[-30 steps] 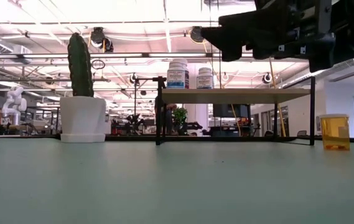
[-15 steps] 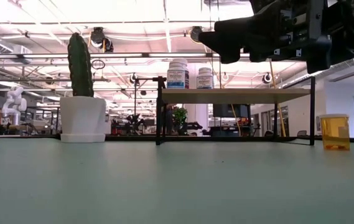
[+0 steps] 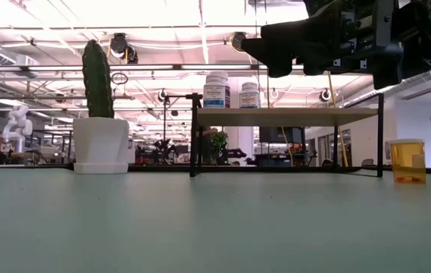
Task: Pick and place medicine bottles onto shelf by color
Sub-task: Put the bottom left orange pill bottle on the shelf
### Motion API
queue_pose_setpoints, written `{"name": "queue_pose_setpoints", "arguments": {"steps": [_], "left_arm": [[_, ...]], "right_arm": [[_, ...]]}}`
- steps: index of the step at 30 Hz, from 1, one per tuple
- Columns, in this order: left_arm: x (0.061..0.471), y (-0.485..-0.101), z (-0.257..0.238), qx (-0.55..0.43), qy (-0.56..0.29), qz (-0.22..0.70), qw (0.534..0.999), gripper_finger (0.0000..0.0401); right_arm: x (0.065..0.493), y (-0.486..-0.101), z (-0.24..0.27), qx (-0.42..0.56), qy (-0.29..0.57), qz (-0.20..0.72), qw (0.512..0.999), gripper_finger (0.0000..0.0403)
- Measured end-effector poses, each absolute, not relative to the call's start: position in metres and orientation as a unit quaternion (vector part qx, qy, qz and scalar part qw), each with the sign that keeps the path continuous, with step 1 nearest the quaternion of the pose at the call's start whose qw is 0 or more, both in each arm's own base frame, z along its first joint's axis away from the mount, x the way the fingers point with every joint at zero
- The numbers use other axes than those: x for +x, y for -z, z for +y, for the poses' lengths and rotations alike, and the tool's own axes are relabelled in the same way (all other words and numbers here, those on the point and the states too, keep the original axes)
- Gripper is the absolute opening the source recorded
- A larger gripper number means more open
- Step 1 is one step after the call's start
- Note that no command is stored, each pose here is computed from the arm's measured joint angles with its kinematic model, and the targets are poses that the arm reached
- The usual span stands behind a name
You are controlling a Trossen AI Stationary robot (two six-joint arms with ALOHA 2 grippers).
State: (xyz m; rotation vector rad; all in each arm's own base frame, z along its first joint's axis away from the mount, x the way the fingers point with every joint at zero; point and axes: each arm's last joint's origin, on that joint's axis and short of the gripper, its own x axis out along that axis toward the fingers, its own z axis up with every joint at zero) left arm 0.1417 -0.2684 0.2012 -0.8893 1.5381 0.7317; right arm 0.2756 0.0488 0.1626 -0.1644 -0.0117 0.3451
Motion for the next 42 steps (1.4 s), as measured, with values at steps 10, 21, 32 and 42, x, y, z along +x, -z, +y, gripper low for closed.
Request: {"name": "queue_pose_setpoints", "arguments": {"steps": [10,21,32,42], "left_arm": [[0.138,-0.203,-0.27,-0.429,-0.394,0.681,0.443,0.0341],[0.138,-0.194,-0.278,-0.461,-0.421,0.644,0.441,0.0322],[0.136,-0.163,-0.289,-0.41,-0.44,0.671,0.434,0.0287],[0.143,-0.157,-0.283,-0.384,-0.428,0.664,0.478,0.0217]], "right_arm": [[0.283,-0.169,0.047,-0.045,-0.154,-0.008,0.987,0.0222],[0.283,-0.166,0.048,-0.045,-0.155,0.009,0.987,0.0222],[0.283,-0.167,0.047,-0.039,-0.154,0.005,0.987,0.0222],[0.283,-0.167,0.047,-0.045,-0.154,0.004,0.987,0.0222]]}}
